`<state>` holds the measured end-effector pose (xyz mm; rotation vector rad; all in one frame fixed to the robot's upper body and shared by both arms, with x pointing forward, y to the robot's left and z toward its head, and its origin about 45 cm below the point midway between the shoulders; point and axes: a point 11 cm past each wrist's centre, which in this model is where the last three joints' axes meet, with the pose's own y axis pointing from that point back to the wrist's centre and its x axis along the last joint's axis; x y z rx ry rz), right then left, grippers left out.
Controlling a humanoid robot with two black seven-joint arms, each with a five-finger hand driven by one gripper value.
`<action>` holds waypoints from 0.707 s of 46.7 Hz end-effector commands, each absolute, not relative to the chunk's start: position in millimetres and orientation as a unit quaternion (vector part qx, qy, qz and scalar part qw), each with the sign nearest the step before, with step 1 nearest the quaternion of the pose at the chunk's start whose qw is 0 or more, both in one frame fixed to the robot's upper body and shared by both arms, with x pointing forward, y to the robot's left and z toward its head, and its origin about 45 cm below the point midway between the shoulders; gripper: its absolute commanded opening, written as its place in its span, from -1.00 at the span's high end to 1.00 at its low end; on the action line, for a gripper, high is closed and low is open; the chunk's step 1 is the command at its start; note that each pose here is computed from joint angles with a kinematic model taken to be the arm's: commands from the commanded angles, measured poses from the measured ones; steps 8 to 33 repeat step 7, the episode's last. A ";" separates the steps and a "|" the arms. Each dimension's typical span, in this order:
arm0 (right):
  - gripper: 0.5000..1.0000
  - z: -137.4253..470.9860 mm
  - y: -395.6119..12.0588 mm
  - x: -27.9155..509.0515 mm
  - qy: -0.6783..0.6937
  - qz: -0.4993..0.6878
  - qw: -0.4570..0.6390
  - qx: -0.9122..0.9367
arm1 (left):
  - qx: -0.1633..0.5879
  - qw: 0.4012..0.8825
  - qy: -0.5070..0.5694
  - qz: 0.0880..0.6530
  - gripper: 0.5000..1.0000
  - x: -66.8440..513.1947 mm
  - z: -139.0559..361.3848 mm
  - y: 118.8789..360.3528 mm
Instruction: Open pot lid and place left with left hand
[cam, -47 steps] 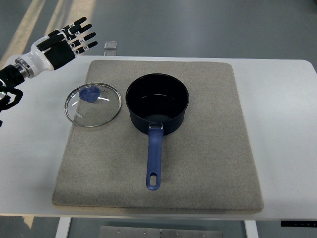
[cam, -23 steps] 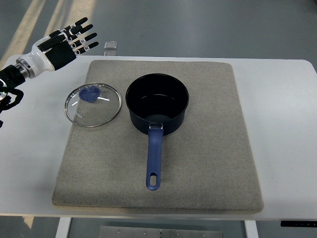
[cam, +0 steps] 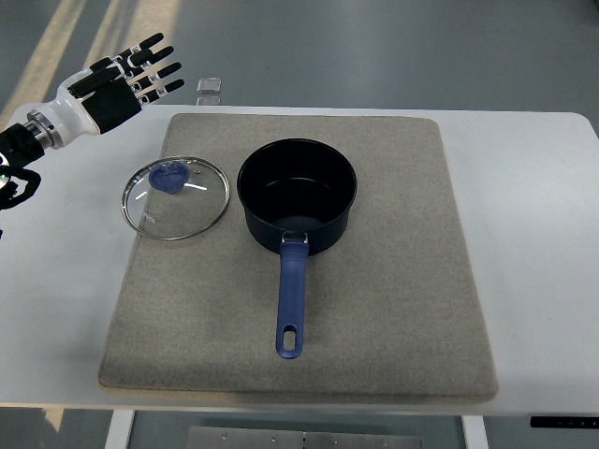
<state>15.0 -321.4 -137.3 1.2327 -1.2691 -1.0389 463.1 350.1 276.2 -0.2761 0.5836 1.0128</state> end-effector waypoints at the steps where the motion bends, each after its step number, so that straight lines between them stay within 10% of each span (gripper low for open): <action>1: -0.66 -137.2 -321.6 15.1 -0.531 -0.434 0.517 0.512 | -0.130 0.825 0.275 0.477 -0.98 463.1 276.1 350.1; 33: -0.66 -137.0 -323.3 15.5 -0.536 -0.431 0.519 0.507 | -0.130 0.825 0.275 0.477 -0.97 463.1 276.1 350.1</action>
